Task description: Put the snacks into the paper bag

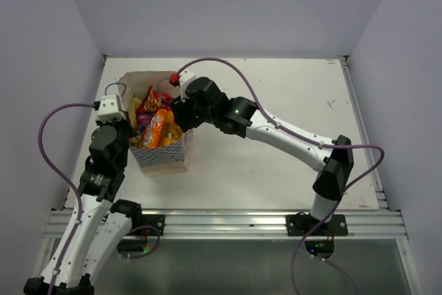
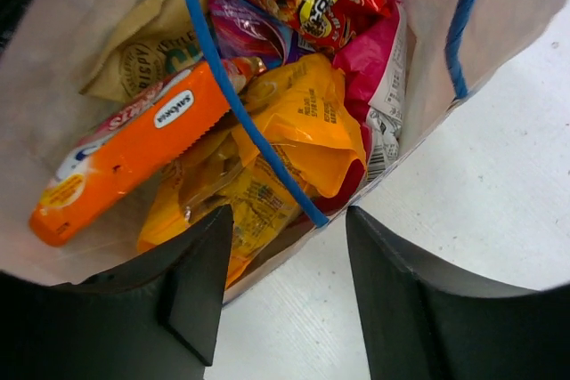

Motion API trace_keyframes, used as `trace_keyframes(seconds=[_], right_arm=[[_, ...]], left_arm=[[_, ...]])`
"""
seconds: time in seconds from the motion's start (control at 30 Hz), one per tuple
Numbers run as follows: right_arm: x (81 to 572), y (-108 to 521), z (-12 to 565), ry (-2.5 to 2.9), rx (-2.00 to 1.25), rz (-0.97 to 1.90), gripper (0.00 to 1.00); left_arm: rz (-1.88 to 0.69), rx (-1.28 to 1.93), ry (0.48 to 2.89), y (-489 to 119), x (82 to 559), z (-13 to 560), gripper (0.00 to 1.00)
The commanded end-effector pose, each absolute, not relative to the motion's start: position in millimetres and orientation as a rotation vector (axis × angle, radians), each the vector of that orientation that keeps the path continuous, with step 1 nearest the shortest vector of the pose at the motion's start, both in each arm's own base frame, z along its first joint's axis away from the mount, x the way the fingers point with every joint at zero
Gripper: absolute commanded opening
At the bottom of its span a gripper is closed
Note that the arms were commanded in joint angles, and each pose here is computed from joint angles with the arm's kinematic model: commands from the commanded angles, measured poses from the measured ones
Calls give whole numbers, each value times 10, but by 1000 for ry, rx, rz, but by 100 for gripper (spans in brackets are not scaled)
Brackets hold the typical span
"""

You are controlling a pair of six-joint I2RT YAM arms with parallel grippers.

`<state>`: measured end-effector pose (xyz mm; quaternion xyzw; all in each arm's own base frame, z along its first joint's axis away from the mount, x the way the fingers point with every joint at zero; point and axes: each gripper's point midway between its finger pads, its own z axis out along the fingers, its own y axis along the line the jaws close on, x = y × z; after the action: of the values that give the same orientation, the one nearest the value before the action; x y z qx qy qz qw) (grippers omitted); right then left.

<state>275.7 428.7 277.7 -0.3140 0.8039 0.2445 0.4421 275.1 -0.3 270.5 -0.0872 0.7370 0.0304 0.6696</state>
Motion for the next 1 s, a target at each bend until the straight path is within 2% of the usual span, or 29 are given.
trace_keyframes(seconds=[0.0, 0.03, 0.1, 0.2, 0.23, 0.33, 0.43, 0.77, 0.97], right_arm=[[2759, 4416, 2748, 2004, -781, 636, 57], [2778, 4434, 2678, 2017, -784, 629, 51], [2794, 4447, 2662, 2018, -788, 621, 45], [2823, 4450, 2613, 2025, -797, 596, 27], [2828, 4439, 2611, 2024, -798, 589, 12], [2852, 4380, 2625, 2014, -795, 556, 0], [2849, 4266, 2790, 1965, -782, 540, 0], [2844, 3648, 3526, 1862, -707, 378, 0], [2804, 3304, 3700, 1847, -665, 314, 0]], left_arm=[[39, -167, 1621, -70, 2787, 2813, 0], [37, -164, 1623, -77, 2792, 2812, 0], [24, -148, 1626, -113, 2815, 2813, 0], [13, -132, 1641, -154, 2845, 2790, 0], [9, -128, 1639, -162, 2848, 2804, 0], [-26, -97, 1631, -238, 2867, 2849, 0], [-77, -66, 1613, -338, 2904, 2943, 0], [-344, 39, 1410, -778, 2913, 4062, 0], [-475, 79, 1374, -976, 2794, 4188, 0]])
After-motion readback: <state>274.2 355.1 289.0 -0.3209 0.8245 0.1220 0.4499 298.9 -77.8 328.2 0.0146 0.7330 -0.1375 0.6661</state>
